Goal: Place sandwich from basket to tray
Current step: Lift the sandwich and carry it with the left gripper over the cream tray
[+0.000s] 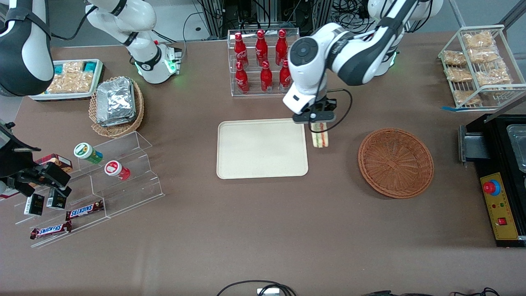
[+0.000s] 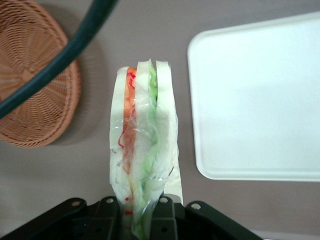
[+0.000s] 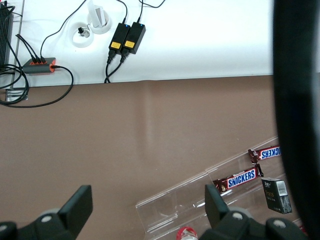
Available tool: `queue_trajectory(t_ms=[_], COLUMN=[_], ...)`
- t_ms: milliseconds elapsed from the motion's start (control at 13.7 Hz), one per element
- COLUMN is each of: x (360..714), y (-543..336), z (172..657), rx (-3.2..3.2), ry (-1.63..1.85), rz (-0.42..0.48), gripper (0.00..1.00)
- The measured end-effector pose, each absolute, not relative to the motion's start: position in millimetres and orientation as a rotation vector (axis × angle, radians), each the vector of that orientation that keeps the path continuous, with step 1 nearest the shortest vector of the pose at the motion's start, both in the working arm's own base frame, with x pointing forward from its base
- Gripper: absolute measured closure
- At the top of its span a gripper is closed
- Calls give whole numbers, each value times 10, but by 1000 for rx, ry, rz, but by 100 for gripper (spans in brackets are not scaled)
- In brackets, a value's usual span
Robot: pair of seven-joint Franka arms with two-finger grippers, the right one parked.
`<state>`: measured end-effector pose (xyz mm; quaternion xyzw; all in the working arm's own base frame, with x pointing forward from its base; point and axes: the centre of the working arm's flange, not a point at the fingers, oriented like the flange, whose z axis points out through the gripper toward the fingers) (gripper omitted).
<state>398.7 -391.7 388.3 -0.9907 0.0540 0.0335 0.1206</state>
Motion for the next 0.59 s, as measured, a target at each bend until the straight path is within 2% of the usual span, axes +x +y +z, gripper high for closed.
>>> queue_trajectory(t_ms=[293, 585], x=[3958, 4018], y=[-4345, -4583], z=[3662, 3246], rx=[-2905, -2899], ry=[299, 285], rz=[136, 124], gripper=[85, 85])
